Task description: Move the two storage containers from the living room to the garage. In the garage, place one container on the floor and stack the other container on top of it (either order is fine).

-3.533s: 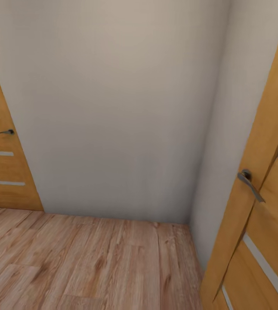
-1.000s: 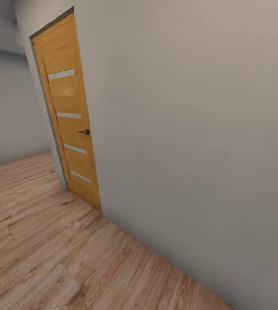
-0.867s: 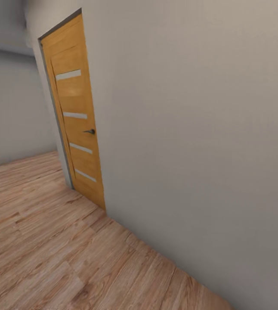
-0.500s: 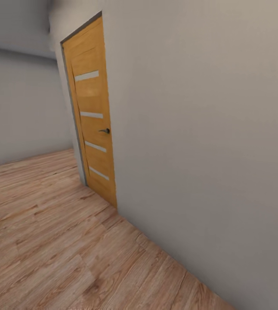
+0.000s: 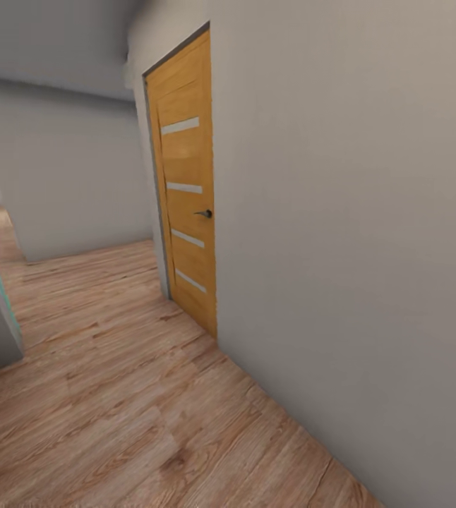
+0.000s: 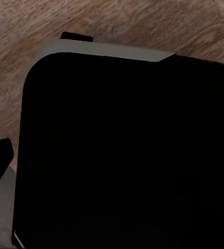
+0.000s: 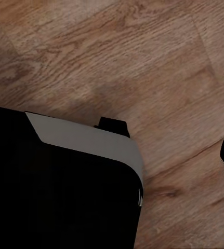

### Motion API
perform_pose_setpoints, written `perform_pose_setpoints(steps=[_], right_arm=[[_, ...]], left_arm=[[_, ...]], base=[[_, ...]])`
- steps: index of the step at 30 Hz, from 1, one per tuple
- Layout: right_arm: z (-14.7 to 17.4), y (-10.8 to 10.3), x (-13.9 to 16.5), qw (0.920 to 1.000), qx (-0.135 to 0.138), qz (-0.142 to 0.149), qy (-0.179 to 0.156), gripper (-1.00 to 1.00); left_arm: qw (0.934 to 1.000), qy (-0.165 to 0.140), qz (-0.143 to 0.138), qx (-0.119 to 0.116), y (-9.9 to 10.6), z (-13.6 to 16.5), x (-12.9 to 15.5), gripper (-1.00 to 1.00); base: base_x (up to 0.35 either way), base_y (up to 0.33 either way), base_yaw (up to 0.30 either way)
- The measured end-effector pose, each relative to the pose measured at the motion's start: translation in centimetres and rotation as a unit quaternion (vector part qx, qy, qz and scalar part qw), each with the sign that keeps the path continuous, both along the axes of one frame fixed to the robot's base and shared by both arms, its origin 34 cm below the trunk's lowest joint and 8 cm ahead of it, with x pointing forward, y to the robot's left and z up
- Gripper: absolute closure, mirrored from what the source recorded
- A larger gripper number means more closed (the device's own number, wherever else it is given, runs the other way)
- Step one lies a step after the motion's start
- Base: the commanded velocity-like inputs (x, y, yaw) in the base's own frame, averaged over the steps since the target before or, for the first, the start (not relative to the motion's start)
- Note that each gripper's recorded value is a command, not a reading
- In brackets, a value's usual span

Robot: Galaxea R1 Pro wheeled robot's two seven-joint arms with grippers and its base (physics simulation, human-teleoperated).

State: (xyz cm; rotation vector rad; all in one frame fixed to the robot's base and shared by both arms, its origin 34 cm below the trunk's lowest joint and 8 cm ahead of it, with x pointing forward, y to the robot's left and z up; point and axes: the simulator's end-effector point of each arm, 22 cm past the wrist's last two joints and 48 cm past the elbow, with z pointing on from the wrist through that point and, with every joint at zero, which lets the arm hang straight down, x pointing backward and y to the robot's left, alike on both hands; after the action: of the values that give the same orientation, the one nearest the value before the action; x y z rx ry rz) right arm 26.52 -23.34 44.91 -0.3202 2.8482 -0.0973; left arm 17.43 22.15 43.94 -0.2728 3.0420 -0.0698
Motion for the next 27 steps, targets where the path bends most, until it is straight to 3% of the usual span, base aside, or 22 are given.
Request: perform_pose_setpoints(steps=[8,16,27], right_arm=[[0.01,-0.13,0.02,1.0000,-0.001,-0.001,-0.001,-1.00],[0.02,-0.40,0.02,1.0000,-0.002,-0.002,-0.001,-1.00],[0.02,-0.45,0.02,1.0000,-0.003,-0.003,-0.001,-1.00]], left_arm=[[0.9999,0.001,0.016,-0.002,-0.10,0.00,-0.09,-1.00],[0.9999,0.004,0.015,-0.002,-0.21,0.00,-0.29,-1.00],[0.9999,0.004,0.014,-0.003,-0.24,0.00,-0.26,-1.00]], base=[[0.046,0.000,0.276],[0.290,-0.019,0.276],[0.315,-0.146,0.276]])
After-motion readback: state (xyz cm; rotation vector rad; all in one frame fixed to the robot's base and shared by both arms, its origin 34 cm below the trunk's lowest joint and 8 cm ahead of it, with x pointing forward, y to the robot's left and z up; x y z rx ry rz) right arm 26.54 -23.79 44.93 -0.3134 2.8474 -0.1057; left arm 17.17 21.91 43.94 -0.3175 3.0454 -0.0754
